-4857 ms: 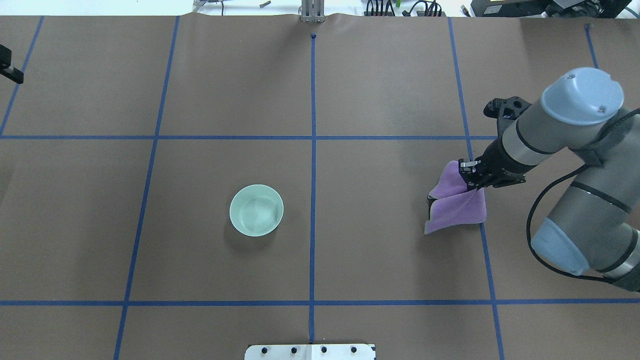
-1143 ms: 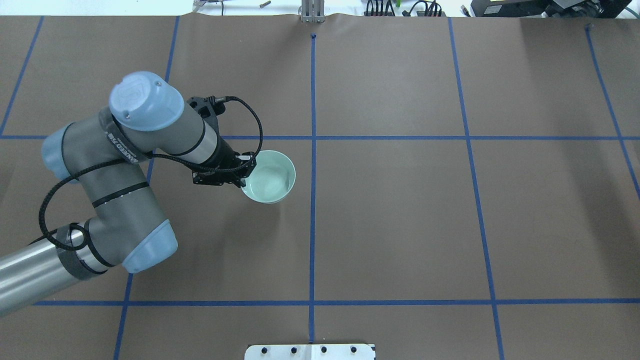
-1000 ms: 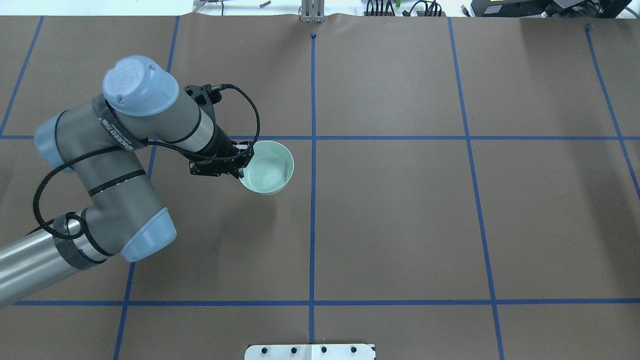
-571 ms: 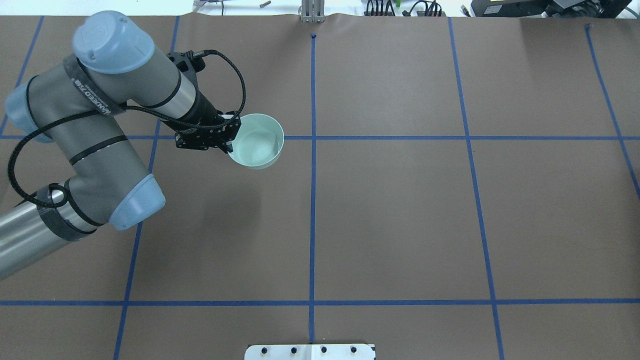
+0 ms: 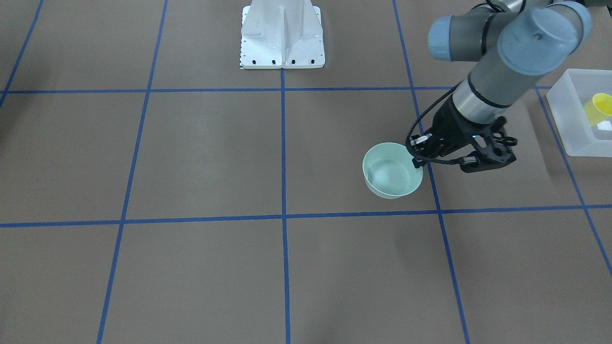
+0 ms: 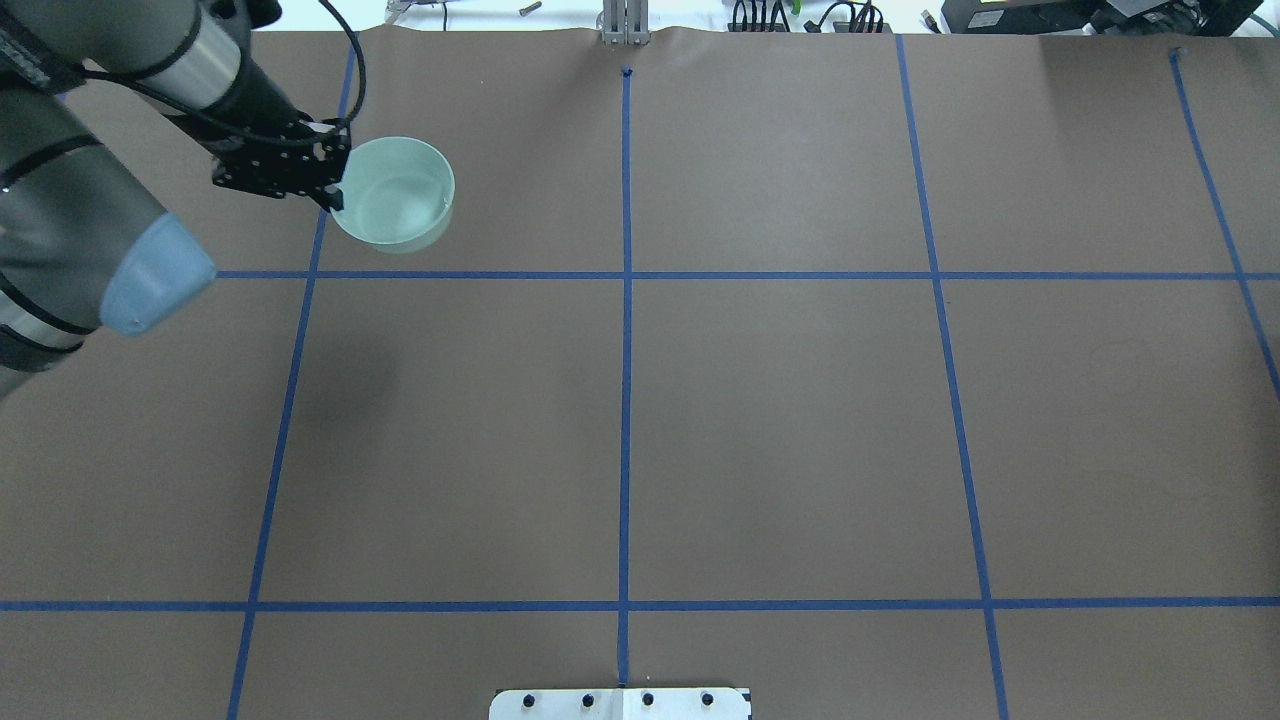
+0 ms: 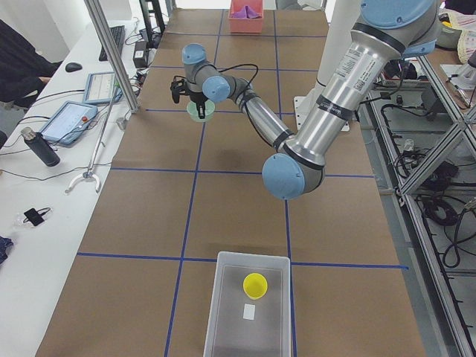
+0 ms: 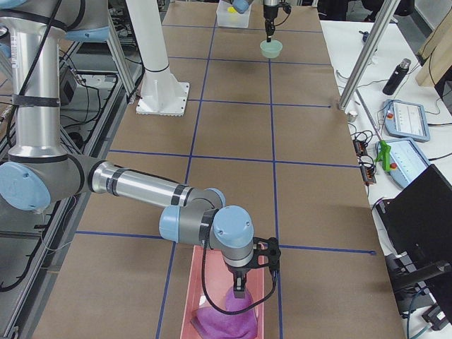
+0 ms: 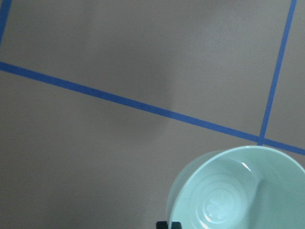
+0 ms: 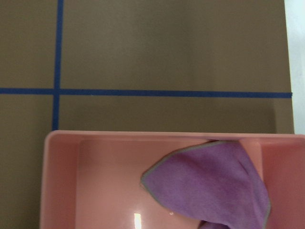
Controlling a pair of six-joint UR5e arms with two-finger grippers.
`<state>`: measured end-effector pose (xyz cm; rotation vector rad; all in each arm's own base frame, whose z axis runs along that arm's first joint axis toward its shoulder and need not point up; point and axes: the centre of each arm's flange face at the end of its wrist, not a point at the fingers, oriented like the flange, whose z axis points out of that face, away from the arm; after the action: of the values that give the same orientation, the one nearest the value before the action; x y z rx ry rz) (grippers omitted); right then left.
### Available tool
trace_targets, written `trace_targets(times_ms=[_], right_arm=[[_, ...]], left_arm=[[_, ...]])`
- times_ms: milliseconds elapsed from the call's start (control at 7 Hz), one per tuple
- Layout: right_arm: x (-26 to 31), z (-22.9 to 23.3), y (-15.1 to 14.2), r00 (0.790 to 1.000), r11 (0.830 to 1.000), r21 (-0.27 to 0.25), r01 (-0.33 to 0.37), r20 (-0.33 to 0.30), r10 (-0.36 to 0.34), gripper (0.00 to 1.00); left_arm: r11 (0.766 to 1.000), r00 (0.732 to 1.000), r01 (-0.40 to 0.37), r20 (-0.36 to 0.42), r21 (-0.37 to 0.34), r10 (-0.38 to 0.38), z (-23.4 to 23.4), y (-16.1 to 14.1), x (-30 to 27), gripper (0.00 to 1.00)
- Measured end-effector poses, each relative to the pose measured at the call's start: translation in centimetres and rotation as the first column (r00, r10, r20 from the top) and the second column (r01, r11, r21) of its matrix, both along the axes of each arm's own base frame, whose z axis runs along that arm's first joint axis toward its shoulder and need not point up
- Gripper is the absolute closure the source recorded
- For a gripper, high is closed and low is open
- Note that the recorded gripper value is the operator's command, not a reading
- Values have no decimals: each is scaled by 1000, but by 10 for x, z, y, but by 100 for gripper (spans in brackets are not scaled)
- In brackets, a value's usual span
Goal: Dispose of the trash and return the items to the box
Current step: 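Lift the green bowl with the left gripper and carry it off the table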
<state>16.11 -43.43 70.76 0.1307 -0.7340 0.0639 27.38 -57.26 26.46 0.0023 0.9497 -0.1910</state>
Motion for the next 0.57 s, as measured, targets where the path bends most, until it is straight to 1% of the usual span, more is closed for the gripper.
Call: trace_targets(times_ms=[143,286,429,571], right_arm=[[-11,-20,-6,998,1000,12,-14,67,14,0],[-28,-43,-14,994,1000,6,-29,109,28,0],[-49,-69,-21,990,999,-18,-48,130,50,0],[-76,-100,-28,987,996,-54,-71,143,78,0]], left_arm=[[999,1000,-7,31,40,6,27,-4,-50,100],[997,999,-20,50,68,16,68,6,-109,100],[996,997,-30,69,86,24,119,28,-171,100],[994,995,-39,93,104,30,176,60,-238,100]])
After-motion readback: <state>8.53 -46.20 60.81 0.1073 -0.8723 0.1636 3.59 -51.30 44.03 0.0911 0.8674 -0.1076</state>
